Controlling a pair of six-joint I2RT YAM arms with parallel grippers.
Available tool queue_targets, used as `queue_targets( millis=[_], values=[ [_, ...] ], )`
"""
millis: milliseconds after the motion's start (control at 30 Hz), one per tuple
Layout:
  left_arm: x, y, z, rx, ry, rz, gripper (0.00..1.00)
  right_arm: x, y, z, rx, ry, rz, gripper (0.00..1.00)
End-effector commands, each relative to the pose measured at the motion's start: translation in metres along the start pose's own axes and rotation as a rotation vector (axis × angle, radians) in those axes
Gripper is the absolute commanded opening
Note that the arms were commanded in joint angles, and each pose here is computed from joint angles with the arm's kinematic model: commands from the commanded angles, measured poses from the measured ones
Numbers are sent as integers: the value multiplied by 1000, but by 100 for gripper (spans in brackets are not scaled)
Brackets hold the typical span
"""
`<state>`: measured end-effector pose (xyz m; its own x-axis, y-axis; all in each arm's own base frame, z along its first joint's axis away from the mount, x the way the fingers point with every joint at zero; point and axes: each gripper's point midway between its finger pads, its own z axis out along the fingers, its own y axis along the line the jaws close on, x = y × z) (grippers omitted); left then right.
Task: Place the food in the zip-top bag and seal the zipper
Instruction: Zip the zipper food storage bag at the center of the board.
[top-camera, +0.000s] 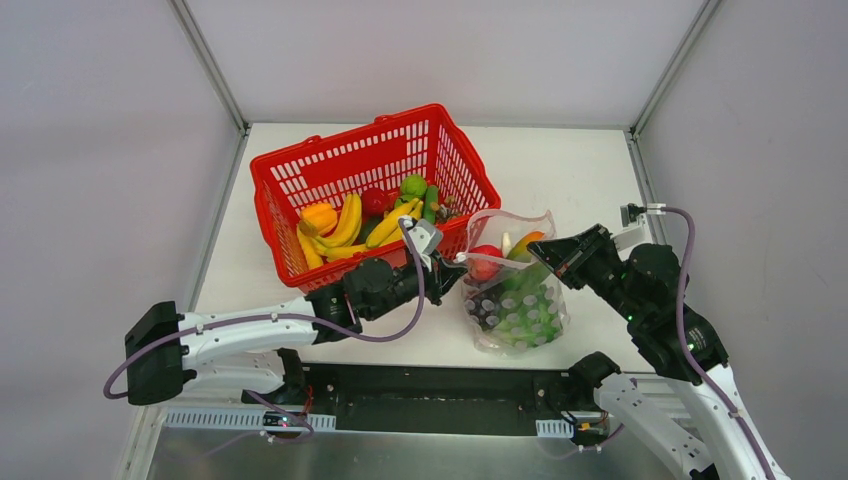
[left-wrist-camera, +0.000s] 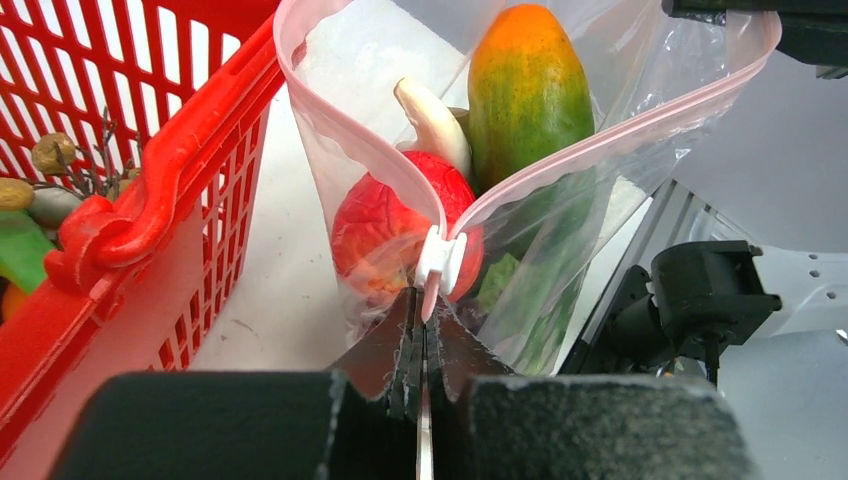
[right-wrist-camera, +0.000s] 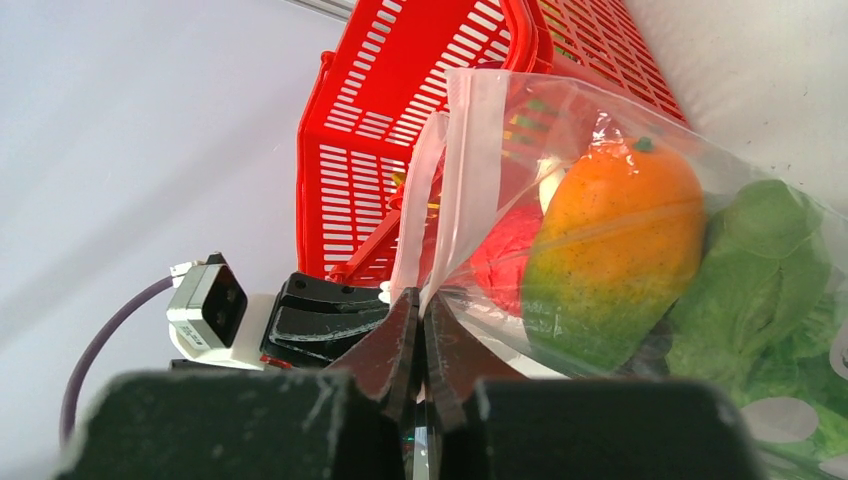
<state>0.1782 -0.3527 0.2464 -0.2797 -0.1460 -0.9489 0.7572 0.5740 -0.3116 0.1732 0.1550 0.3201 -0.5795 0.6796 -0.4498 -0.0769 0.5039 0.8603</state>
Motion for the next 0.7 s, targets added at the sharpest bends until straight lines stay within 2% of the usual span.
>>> queue_targets(
  millis=[0,300,400,500,567,667],
  values=[
    [-55,-19,-9,51,-101,41,0,-18,36,-13,-128,-63,-29,4],
    [-83,-42,-34,153,50,227,0,-18,56,-12,-217,-46,-49,5],
    [-90,-40,-39,149,73,274,0,-21,55,-2,-201,-61,-56,5],
    [-82,-34,-41,141,162,296,0,-20,48,5,-173,-59,-43,6],
    [-69,-34,-43,159,206,300,0,-14,40,9,-166,-43,-33,9],
    [-57,-29,-46,156,200,292,0,-9,29,7,-142,-34,-60,19]
  ],
)
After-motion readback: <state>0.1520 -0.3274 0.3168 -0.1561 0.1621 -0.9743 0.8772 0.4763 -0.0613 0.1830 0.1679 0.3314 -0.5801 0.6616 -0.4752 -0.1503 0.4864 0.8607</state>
